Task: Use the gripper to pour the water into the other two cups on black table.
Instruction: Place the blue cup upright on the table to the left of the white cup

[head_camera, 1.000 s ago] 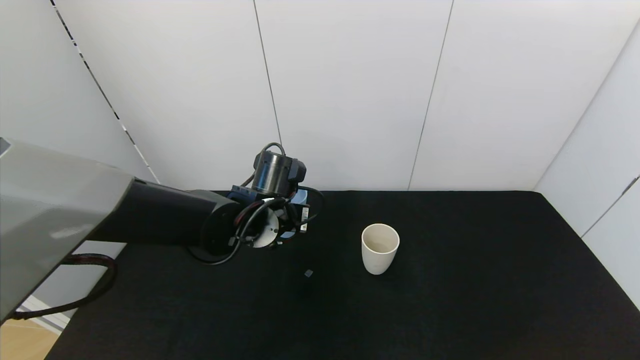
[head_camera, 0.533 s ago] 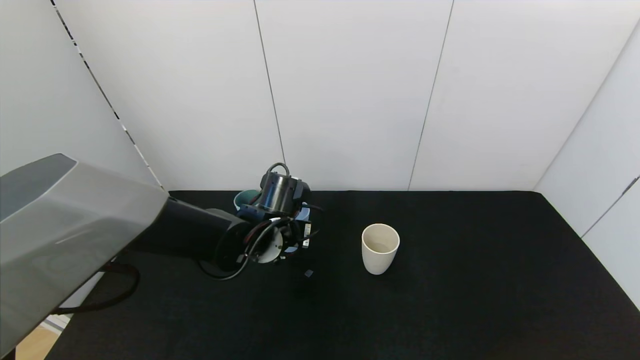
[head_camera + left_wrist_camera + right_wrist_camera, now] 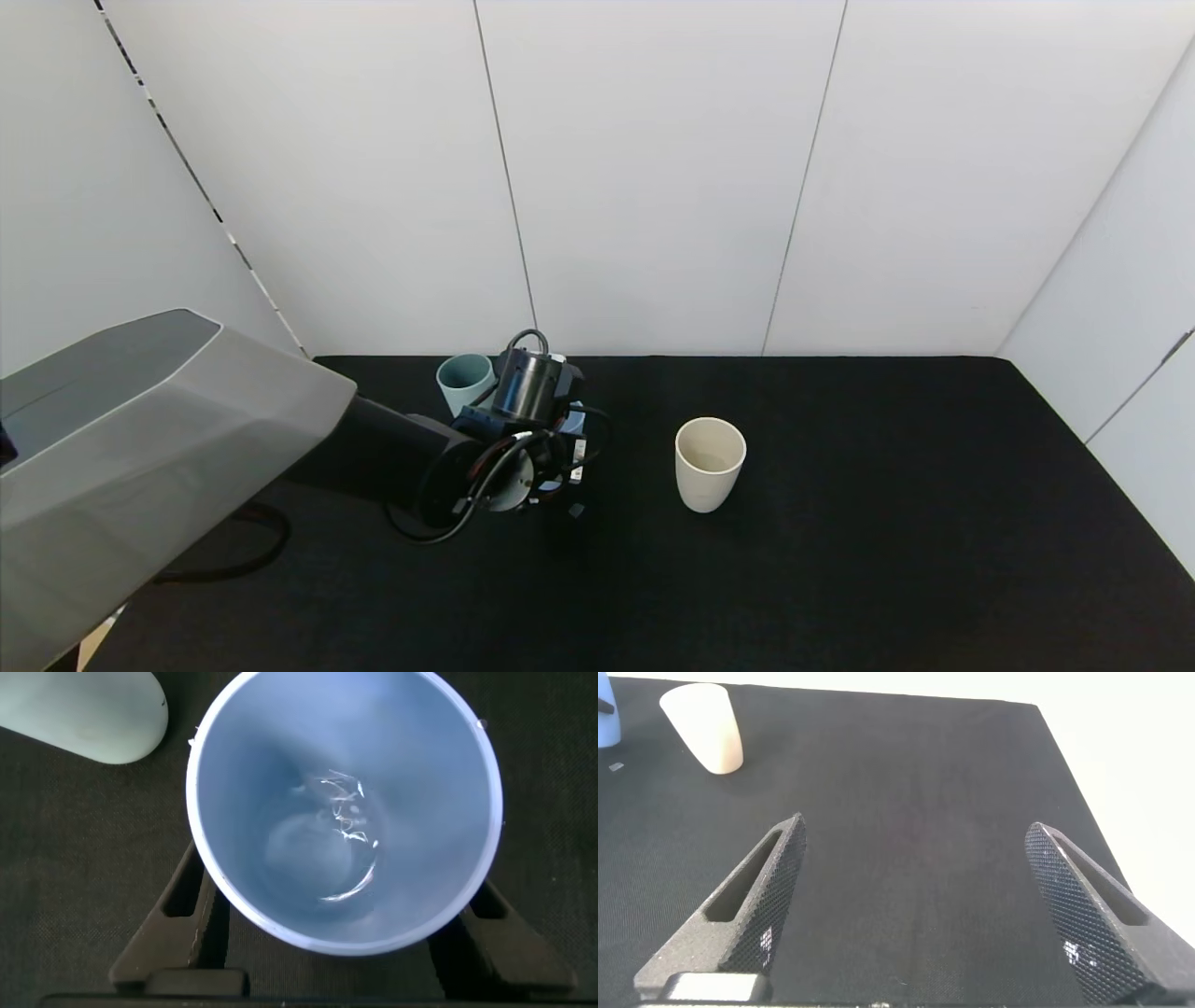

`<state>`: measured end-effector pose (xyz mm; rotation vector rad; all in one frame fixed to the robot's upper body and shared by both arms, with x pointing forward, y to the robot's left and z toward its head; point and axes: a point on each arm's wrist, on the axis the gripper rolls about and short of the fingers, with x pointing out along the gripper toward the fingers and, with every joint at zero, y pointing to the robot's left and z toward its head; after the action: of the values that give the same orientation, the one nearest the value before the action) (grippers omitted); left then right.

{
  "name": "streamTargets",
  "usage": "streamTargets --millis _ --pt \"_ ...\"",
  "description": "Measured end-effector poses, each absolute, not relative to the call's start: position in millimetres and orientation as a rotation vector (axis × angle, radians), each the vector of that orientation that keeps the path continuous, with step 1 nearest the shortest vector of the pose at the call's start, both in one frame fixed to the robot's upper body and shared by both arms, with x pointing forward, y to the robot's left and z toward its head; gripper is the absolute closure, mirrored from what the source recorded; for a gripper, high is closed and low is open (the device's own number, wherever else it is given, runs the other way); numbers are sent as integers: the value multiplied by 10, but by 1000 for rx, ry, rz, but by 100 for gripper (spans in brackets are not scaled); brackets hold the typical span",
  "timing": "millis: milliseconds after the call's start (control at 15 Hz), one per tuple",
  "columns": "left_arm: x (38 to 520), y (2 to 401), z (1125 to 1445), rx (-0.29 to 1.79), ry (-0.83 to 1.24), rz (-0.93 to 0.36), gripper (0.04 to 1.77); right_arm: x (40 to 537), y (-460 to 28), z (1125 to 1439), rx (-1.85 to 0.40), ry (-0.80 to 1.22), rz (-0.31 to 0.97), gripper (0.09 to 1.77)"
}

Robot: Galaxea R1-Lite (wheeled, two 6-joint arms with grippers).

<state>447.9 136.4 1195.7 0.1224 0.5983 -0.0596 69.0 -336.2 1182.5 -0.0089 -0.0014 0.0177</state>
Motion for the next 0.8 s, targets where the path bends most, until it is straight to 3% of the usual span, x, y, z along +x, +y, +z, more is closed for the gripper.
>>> streamTargets --millis 600,800 --pt "4482 1363 11875 132 617 -55 62 690 -3362 11825 -9 -1 18 15" --pt "4483 1362 11878 131 614 -55 46 690 -3362 11825 -9 -1 18 15"
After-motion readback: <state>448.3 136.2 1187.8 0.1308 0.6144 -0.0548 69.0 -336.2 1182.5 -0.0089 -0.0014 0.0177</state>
